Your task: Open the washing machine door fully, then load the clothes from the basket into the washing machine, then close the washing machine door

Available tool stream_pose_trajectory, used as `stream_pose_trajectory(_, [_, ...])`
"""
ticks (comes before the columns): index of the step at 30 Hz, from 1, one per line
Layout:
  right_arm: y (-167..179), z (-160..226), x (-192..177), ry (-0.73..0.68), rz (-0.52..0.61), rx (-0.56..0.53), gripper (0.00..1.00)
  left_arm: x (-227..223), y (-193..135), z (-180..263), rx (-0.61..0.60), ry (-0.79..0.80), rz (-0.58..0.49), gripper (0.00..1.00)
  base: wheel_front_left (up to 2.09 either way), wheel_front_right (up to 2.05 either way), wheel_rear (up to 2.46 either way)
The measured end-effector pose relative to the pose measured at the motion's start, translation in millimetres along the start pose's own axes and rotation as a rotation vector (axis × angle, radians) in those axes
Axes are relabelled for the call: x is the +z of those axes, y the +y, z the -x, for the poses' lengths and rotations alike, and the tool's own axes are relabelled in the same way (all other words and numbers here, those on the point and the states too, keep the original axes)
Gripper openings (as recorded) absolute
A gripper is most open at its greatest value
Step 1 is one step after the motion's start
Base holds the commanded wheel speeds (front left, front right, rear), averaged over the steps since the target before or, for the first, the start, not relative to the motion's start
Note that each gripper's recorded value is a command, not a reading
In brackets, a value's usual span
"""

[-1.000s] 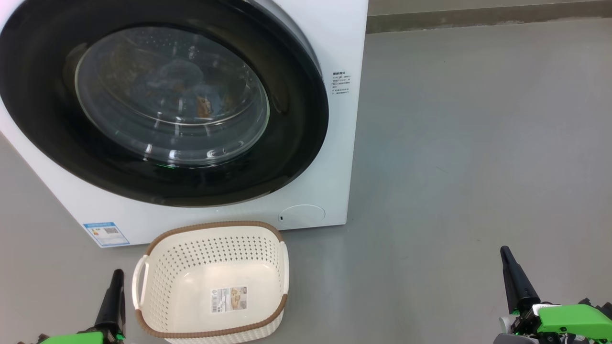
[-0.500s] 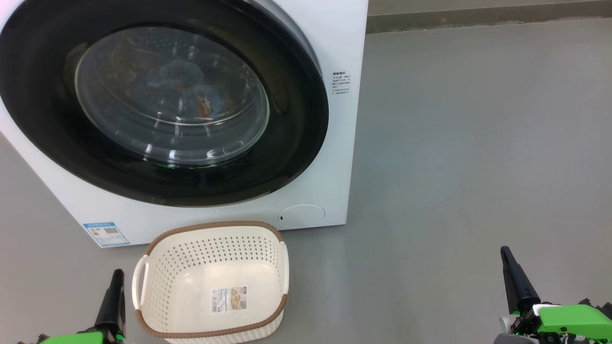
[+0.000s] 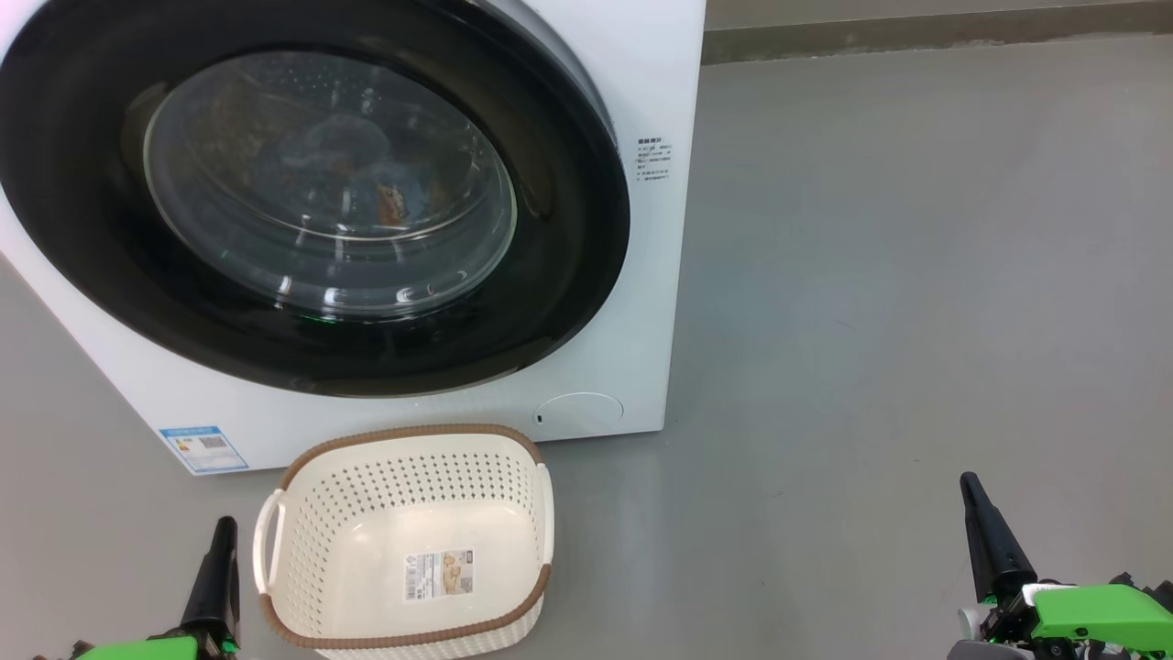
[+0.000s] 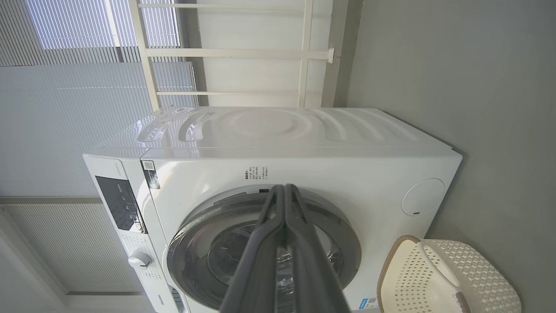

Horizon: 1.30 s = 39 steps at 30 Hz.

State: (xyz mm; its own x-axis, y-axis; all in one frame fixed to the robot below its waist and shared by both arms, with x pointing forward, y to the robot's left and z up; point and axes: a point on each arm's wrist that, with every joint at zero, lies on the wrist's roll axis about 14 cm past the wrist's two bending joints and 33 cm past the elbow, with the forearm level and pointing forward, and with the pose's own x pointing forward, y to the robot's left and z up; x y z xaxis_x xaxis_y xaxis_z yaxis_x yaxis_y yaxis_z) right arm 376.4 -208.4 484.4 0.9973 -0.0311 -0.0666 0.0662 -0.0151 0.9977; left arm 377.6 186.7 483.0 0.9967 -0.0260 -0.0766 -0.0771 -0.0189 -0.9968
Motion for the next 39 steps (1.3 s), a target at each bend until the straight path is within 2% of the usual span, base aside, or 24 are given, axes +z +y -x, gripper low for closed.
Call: stream_pose_trajectory(39, [0.0, 0.1, 0.8, -0.004, -0.002, 0.0, 0.0, 0.6, 0.0, 0.0, 0.0, -0.002, 0.001, 0.0, 0.0, 0.0, 0.0])
